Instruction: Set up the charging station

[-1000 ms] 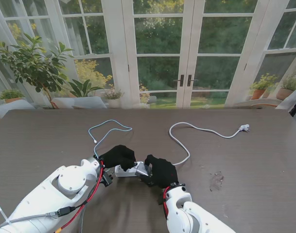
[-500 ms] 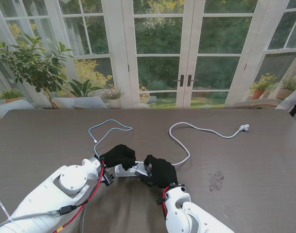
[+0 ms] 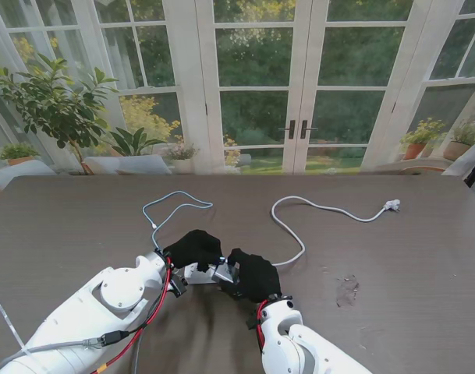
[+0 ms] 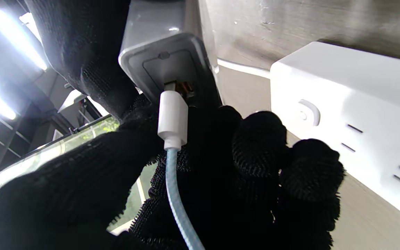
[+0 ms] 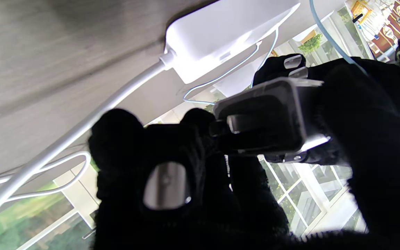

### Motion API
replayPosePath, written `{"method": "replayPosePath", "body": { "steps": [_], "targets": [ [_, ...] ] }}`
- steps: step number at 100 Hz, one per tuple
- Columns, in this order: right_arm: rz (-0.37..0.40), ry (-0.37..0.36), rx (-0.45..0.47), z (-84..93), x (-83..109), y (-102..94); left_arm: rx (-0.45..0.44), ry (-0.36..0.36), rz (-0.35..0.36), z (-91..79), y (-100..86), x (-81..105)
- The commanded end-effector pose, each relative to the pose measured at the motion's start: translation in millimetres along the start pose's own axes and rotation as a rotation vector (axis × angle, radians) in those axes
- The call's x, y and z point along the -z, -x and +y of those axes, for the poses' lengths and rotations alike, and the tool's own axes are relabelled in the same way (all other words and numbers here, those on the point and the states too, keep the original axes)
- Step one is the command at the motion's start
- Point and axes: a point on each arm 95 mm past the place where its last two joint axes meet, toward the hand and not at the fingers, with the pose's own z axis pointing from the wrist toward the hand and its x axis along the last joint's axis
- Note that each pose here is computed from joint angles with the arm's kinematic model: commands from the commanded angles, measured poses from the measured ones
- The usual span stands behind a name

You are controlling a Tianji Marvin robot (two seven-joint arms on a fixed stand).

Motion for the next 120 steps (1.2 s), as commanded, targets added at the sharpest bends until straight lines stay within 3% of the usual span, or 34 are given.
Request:
{"method": "replayPosePath", "body": {
  "steps": [1, 37, 85, 120],
  "targets": [
    [0.067, 0.018, -0.055, 3.7, -9.9, -33.0, 0.016, 0.048, 0.025, 23.1, -9.7, -4.2],
    [0.064, 0.009, -0.049, 4.8, -10.5, -30.6, 0.030, 0.039, -0.041, 12.6, -13.0, 10.6],
    [0.061, 0.001, -0.045, 6.9, -11.4, -27.0, -0.125, 0.120, -0.145, -13.7, -16.9, 39.6],
    [0.060, -0.005, -0.042, 9.7, -11.9, -25.2, -0.191, 0.176, -0.193, -21.5, -17.2, 57.2]
  ]
}}
